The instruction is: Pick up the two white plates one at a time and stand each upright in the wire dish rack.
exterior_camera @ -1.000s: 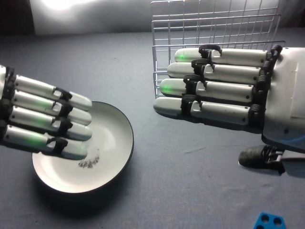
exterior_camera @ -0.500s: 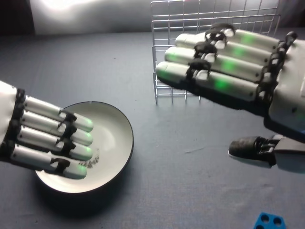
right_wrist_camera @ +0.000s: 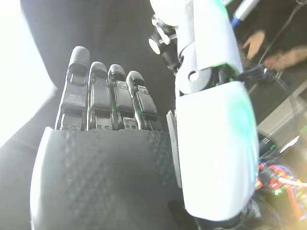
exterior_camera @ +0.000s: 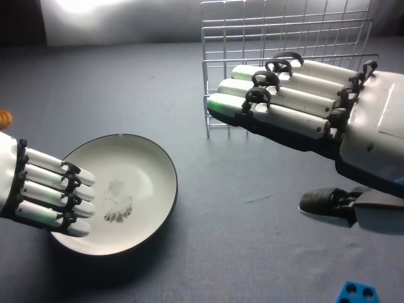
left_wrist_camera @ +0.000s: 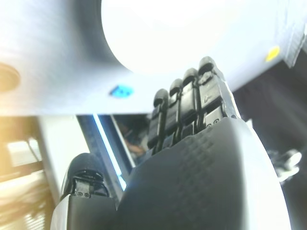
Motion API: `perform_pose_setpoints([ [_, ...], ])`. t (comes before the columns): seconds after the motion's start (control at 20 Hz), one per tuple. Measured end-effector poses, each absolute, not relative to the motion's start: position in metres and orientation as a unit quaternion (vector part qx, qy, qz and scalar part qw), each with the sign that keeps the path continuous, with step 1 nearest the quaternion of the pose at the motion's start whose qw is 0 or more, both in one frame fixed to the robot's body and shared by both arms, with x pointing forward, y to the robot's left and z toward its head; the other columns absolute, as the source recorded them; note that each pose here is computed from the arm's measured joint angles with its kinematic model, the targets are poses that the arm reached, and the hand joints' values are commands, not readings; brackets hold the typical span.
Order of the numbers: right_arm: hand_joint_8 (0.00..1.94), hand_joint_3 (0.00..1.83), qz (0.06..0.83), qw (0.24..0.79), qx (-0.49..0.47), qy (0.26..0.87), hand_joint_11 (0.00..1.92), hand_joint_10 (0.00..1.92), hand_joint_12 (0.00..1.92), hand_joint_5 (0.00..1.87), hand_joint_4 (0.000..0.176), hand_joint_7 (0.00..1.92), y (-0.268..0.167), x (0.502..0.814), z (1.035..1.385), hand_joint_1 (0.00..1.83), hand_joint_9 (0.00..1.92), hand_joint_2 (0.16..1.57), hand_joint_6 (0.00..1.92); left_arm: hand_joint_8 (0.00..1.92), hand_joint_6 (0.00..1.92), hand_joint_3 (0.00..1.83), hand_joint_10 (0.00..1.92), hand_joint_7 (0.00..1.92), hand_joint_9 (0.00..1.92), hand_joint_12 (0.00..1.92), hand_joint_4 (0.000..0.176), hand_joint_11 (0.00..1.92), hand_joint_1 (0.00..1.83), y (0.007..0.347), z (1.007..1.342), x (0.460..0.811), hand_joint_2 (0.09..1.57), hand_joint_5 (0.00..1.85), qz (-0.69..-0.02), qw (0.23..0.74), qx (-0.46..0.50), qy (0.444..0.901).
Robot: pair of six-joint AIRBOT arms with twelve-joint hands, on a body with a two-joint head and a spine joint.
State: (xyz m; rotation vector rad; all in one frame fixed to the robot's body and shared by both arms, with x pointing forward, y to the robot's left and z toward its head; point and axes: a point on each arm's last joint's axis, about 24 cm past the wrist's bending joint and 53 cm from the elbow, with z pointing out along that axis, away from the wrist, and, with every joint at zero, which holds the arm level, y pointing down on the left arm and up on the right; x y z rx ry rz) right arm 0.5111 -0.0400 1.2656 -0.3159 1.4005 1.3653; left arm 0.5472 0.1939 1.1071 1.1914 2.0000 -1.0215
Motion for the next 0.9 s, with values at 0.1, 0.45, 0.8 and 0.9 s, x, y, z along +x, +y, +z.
perform_pose_setpoints([
  [0.1, 0.0, 0.01, 0.577, 0.548, -0.134, 0.59, 0.0, 0.0, 0.3, 0.0, 0.0, 0.0, -0.04, 0.511, 1.266, 1.42, 0.0, 1.04, 0.0, 0.01, 0.01, 0.01, 0.01, 0.07, 0.06, 0.05, 0.0, 0.05, 0.0, 0.194, 1.105, 0.55, 1.16, 0.11, -0.382, 0.296, 0.445, 0.754],
  [0.45, 0.0, 0.0, 0.575, 0.546, -0.137, 0.593, 0.0, 0.0, 0.47, 0.0, 0.0, 0.0, -0.039, 0.51, 1.262, 1.3, 0.0, 1.02, 0.0, 0.01, 0.01, 0.0, 0.01, 0.07, 0.05, 0.05, 0.0, 0.04, 0.0, 0.204, 1.089, 0.561, 1.16, 0.11, -0.361, 0.292, 0.434, 0.772],
  [0.8, 0.0, 0.0, 0.571, 0.55, -0.15, 0.591, 0.0, 0.0, 0.53, 0.0, 0.0, 0.0, -0.038, 0.506, 1.262, 1.26, 0.0, 1.03, 0.0, 0.0, 0.0, 0.0, 0.0, 0.11, 0.08, 0.08, 0.0, 0.04, 0.0, 0.212, 1.079, 0.574, 1.18, 0.15, -0.345, 0.295, 0.424, 0.783],
  [0.9, 0.0, 0.0, 0.571, 0.55, -0.158, 0.589, 0.0, 0.0, 0.6, 0.0, 0.0, 0.0, -0.036, 0.504, 1.261, 1.28, 0.0, 1.02, 0.0, 0.0, 0.0, 0.0, 0.0, 0.06, 0.03, 0.07, 0.0, 0.0, 0.0, 0.212, 1.078, 0.575, 1.18, 0.11, -0.344, 0.296, 0.424, 0.784],
])
